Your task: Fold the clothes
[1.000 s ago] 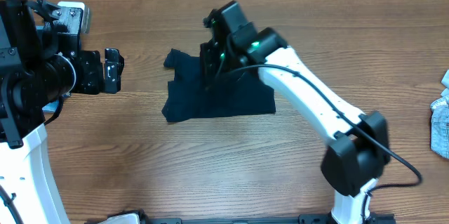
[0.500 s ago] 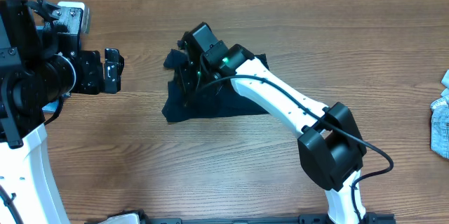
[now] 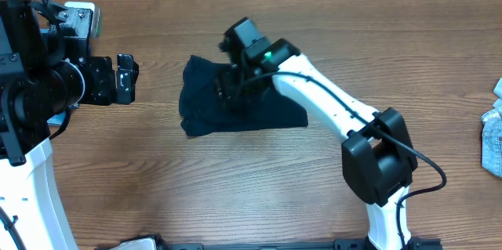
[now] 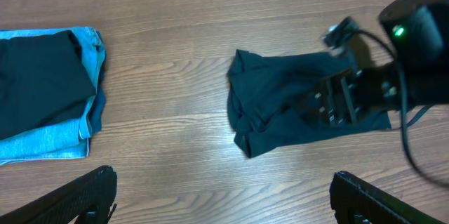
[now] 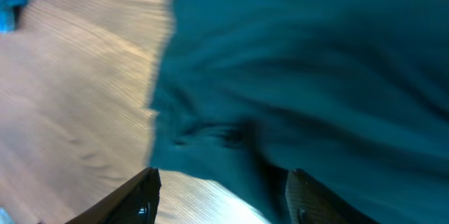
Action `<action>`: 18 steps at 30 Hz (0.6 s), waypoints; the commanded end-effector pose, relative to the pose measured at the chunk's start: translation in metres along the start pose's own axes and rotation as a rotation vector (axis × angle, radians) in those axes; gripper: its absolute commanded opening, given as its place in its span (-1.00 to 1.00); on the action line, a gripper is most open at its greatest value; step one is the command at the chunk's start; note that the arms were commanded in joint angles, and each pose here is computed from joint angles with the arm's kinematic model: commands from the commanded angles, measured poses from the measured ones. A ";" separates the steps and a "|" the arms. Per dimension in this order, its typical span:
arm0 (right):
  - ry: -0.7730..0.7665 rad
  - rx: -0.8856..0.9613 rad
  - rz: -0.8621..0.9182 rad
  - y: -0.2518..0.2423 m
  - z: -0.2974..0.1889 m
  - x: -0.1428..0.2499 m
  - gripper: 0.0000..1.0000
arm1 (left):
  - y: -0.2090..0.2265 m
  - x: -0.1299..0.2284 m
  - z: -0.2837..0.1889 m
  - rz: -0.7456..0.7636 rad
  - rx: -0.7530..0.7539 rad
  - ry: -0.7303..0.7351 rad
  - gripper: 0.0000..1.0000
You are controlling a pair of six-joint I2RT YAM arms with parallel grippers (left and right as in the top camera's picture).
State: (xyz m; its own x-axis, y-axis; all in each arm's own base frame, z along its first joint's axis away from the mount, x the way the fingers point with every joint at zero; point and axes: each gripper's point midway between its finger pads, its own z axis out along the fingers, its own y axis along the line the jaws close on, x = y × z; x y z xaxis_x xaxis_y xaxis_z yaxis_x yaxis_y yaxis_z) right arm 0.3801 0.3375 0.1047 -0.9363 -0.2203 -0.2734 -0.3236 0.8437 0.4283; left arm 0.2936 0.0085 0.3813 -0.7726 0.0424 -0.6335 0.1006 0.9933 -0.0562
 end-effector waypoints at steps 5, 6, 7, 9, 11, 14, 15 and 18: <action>0.066 -0.013 -0.065 -0.016 0.010 0.010 0.34 | 0.000 -0.001 0.000 -0.011 -0.004 -0.003 1.00; 0.080 -0.014 -0.068 -0.017 0.016 0.014 0.33 | 0.000 -0.001 0.000 -0.011 -0.004 -0.003 1.00; 0.100 -0.012 -0.066 -0.017 0.022 0.018 0.31 | 0.000 -0.001 0.000 -0.011 -0.004 -0.003 1.00; 0.132 -0.024 -0.066 -0.015 0.032 0.026 0.28 | 0.000 -0.001 0.000 -0.011 -0.004 -0.003 1.00; 0.159 -0.033 -0.074 -0.010 0.038 0.034 0.25 | 0.000 -0.001 0.000 -0.011 -0.004 -0.003 1.00; 0.183 -0.029 -0.079 -0.008 0.043 0.041 0.25 | 0.000 -0.001 0.000 -0.011 -0.004 -0.003 1.00; 0.192 -0.026 -0.079 -0.008 0.046 0.044 0.25 | 0.000 -0.001 0.000 -0.011 -0.004 -0.003 1.00; 0.210 -0.016 -0.079 -0.010 0.053 0.049 0.22 | 0.000 -0.001 0.000 -0.011 -0.004 -0.003 1.00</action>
State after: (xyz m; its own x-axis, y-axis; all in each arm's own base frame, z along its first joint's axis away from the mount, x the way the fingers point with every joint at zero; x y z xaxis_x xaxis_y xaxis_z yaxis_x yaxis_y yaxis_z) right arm 0.3491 0.3411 0.0492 -0.9214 -0.3643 -0.1350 -0.3861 0.8200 0.4226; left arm 0.2936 0.0085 0.3813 -0.7726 0.0424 -0.6335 0.1004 0.9934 -0.0559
